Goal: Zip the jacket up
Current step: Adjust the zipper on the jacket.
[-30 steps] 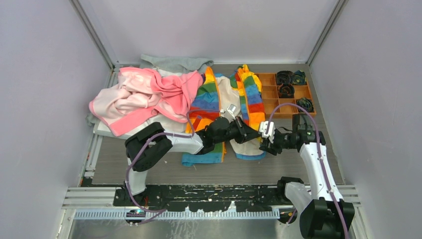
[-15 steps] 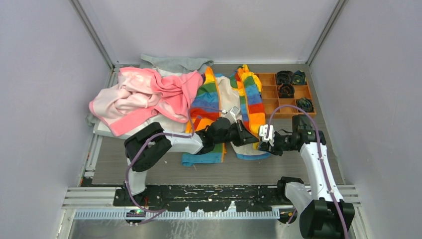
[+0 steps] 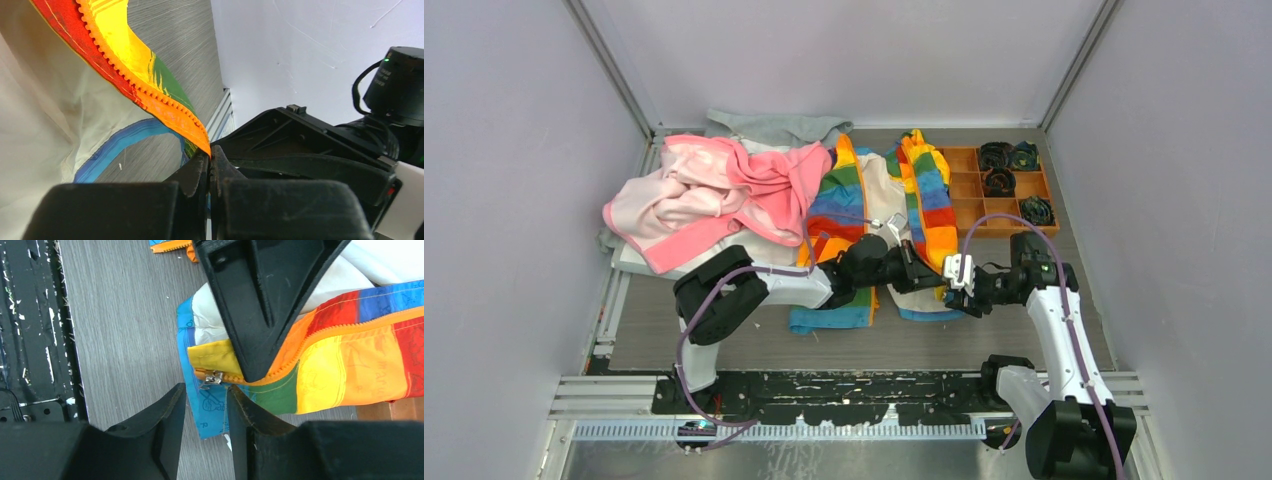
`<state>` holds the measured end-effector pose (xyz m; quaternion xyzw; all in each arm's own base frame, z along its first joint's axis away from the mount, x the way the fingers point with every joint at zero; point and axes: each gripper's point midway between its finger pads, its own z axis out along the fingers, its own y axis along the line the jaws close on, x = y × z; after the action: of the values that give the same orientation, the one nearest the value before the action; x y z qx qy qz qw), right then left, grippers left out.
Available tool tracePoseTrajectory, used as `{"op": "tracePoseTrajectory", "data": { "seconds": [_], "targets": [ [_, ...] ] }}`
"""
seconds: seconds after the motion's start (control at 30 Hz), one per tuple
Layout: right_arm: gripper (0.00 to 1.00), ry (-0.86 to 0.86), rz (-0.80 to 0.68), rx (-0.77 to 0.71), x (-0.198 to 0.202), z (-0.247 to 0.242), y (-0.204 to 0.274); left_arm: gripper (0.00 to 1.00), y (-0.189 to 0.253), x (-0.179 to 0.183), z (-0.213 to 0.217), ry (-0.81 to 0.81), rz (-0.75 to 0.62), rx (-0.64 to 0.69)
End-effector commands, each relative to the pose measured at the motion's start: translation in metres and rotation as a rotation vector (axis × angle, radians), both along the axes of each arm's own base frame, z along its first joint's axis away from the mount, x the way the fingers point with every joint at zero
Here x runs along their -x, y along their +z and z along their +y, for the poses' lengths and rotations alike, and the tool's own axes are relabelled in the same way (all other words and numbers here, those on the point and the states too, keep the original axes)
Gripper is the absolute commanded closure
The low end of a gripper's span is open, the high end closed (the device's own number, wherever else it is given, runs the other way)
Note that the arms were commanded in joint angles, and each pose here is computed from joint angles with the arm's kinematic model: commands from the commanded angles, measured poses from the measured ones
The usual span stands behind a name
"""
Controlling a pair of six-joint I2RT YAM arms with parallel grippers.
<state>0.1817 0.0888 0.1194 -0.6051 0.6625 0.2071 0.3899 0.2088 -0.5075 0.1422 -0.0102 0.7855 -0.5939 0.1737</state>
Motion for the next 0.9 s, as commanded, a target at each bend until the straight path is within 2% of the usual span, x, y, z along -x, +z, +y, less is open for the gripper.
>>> {"op": "tracePoseTrajectory", "data": {
  "seconds": [0.0, 0.17, 0.43, 0.63, 0.87],
  "targets": [
    [0.57, 0.035, -0.039, -0.026, 0.001, 0.005, 0.004, 1.00, 0.063, -0.004, -0.009, -0.010, -0.054, 0.152],
    [0.58, 0.024, -0.050, -0.026, -0.002, 0.005, 0.004, 1.00, 0.072, -0.003, -0.012, -0.015, -0.043, 0.187],
    [0.75, -0.026, -0.057, -0.025, -0.011, 0.002, 0.010, 1.00, 0.075, -0.001, -0.012, -0.018, -0.034, 0.207],
    [0.82, -0.036, -0.052, -0.026, -0.010, 0.000, 0.013, 1.00, 0.068, -0.002, -0.010, -0.014, -0.041, 0.191],
    [0.83, -0.061, -0.048, -0.035, -0.012, -0.001, 0.017, 1.00, 0.065, -0.005, -0.007, -0.002, -0.048, 0.176]
  ]
}}
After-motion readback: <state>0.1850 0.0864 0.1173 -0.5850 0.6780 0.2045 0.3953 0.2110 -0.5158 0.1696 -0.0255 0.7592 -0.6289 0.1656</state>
